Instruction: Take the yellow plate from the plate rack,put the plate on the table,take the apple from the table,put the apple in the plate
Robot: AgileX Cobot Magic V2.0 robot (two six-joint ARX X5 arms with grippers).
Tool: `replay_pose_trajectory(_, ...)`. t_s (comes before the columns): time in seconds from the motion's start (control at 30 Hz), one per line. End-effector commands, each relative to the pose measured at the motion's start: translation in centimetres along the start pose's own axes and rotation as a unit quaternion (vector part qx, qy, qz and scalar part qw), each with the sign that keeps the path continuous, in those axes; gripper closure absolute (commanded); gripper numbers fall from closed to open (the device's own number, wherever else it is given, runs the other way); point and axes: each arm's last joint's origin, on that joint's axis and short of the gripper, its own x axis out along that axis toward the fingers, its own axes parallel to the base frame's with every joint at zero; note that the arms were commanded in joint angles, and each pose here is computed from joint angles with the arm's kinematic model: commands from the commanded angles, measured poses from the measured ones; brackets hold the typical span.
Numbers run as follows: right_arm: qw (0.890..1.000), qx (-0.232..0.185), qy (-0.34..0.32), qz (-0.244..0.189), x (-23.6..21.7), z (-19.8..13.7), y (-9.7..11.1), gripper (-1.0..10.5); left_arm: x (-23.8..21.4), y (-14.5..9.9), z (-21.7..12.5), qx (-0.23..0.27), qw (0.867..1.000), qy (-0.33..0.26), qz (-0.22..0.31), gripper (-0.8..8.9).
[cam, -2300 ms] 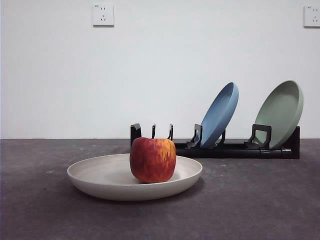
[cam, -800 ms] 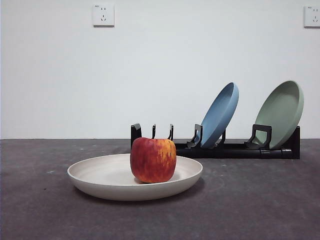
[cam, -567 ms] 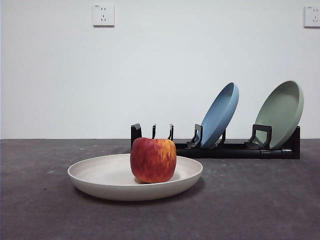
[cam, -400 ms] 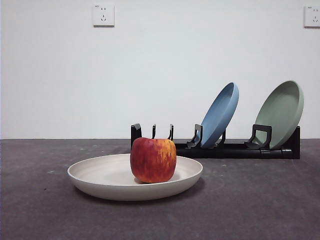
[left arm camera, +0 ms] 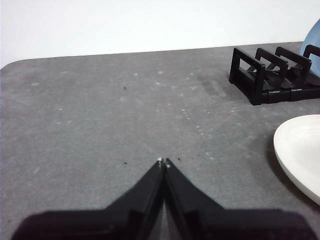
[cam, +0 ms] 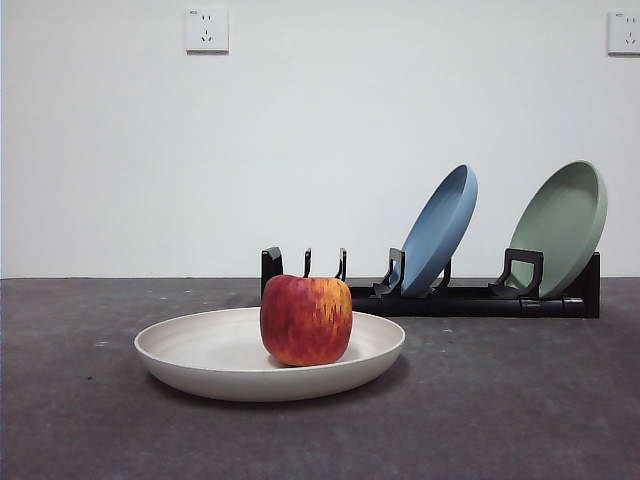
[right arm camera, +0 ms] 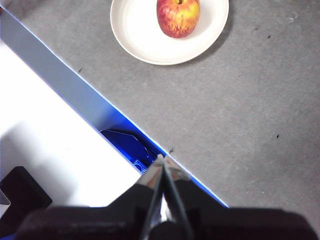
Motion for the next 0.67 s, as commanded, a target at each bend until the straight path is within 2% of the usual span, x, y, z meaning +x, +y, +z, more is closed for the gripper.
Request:
replay_pose_trajectory(0.03, 1.0, 0.004, 0.0, 0.0, 0.1, 0.0, 0.0, 9.5, 0.1, 0.0, -0.4, -0.003, 1.0, 0.004, 0.001, 8.17)
replay_pose_trajectory(0.47, 1.0, 0.01, -0.005, -0.007, -0.2, -0.2, -0.2, 9.5, 0.1, 0.0, -0.4, -0.003, 1.0, 0.004, 0.001, 8.17)
replay_pose_trajectory(0.53, 1.0, -0.005, -0.021, -0.019, -0.8, -0.6, -0.5, 9.5, 0.1, 0.0, -0.4, -0.003, 1.0, 0.004, 0.001, 8.17)
replay_pose_trajectory(0.6, 0.998, 0.003, -0.054, -0.027, -1.4, -0.7, -1.0, 9.5, 0.1, 0.0, -0.4, -0.003, 1.0, 0.004, 0.002, 8.17)
replay_pose_trajectory(0.67, 0.992, 0.018, -0.123, -0.036, -2.2, -0.6, -1.5, 9.5, 0.1, 0.0, -0.4, -0.003, 1.0, 0.004, 0.001, 8.17)
